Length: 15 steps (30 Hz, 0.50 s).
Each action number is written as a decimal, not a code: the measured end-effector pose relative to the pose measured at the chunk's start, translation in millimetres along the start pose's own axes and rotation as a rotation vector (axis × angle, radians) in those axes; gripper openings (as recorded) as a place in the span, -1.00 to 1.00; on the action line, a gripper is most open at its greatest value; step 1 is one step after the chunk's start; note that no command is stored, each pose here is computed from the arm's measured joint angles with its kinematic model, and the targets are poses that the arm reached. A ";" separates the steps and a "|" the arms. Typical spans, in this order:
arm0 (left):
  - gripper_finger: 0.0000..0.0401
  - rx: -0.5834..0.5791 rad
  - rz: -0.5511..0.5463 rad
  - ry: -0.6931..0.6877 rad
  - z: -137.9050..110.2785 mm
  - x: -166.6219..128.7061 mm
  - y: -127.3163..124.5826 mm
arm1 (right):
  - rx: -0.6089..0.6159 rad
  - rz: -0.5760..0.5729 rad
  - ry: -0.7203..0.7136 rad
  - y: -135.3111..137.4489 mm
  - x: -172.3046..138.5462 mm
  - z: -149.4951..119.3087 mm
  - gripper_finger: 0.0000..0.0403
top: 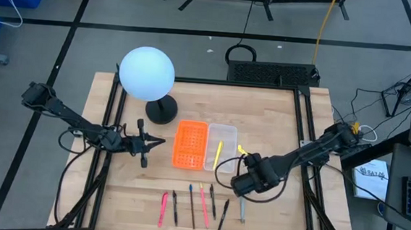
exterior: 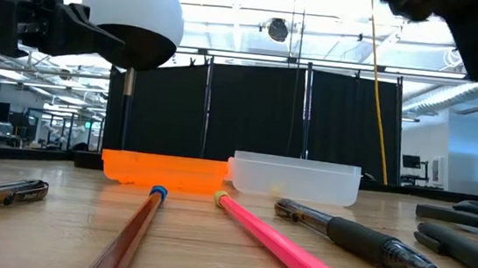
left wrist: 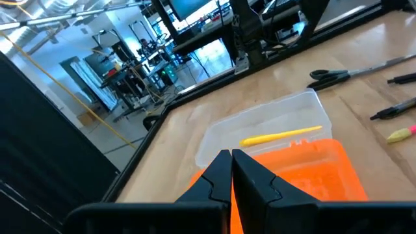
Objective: Pick & place school supplies into a supply box
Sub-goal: Put the black scissors into the orange supply box
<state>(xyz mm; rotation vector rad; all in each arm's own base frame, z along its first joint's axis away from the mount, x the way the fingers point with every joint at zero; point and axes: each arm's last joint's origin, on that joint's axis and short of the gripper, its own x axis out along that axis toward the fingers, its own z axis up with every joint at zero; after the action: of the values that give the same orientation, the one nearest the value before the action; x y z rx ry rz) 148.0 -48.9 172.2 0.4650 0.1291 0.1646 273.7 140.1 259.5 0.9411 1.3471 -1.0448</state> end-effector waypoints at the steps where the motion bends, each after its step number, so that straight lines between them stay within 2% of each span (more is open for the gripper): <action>1: -0.89 0.010 0.000 0.000 0.0 0.0 0.0 | 0.006 0.003 0.007 0.8 3.6 2.1 -0.98; 4: -0.89 0.032 0.000 0.000 0.0 0.0 0.0 | -0.022 0.036 0.005 4.9 14.8 7.4 -0.92; 7: -0.89 0.050 0.000 0.000 0.0 0.0 0.0 | -0.020 0.071 -0.072 7.3 24.4 12.6 -0.82; 11: -0.89 0.051 0.001 -0.006 0.6 0.0 0.2 | 0.107 0.081 -0.152 5.0 43.8 17.4 -0.67; 15: -0.89 0.060 0.007 -0.017 1.9 0.0 0.8 | 0.200 0.070 -0.095 0.2 65.8 17.0 -0.51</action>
<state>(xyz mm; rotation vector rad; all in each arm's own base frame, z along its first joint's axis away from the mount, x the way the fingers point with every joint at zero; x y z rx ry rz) 148.2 -49.0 174.2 0.5270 0.1158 0.1638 275.7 121.2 194.2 1.0645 1.1387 -1.1713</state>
